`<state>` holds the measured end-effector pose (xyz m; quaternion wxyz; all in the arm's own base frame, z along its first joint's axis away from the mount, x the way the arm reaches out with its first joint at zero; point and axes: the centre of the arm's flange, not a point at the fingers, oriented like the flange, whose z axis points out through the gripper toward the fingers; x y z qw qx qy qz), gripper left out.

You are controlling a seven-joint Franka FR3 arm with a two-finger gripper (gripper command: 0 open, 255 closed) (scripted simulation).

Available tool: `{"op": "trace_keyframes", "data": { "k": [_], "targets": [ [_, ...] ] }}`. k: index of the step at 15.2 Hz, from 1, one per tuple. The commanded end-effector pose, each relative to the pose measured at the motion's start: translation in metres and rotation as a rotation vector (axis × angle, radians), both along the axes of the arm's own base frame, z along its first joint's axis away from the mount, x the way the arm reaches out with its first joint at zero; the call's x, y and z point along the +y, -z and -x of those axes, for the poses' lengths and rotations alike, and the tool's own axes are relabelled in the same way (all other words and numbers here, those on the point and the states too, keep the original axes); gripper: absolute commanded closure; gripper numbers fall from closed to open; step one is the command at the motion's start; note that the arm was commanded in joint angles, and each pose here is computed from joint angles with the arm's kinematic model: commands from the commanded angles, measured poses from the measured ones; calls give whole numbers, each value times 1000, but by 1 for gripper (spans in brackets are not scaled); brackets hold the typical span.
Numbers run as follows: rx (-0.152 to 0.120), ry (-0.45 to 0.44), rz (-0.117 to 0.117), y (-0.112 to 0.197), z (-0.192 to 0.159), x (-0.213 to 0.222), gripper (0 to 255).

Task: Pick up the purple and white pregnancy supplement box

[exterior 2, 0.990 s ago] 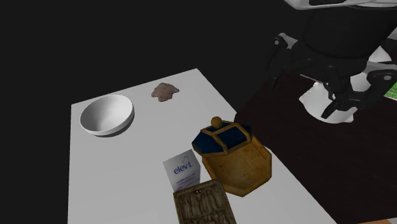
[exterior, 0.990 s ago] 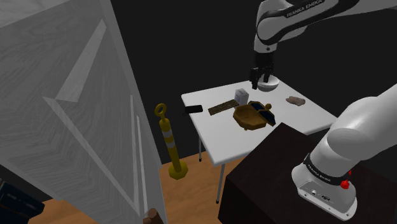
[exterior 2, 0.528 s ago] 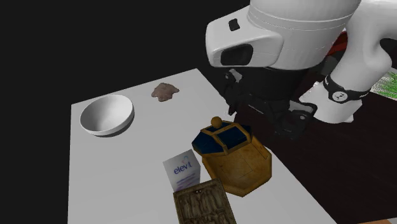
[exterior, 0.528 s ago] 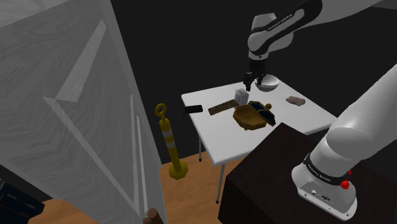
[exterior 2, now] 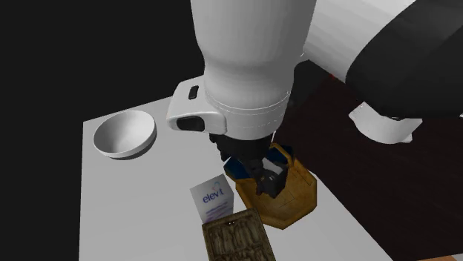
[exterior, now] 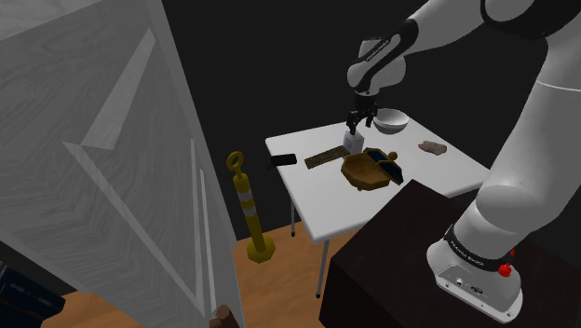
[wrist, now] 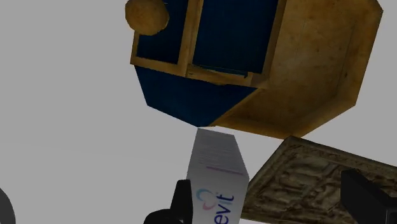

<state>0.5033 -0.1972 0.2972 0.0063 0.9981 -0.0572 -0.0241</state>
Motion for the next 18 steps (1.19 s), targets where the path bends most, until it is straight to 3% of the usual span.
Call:
{"op": "trace_keyframes", "data": {
  "k": [1,6,15,16,18],
  "targets": [
    [-12,11,4,19,-14,-13,0],
    [-39,38,11,55,-50,-46,0],
    [-39,38,11,95,-50,-46,0],
    [-39,38,11,94,-49,-45,255],
    [-40,38,11,94,-49,-45,255]
  ]
}}
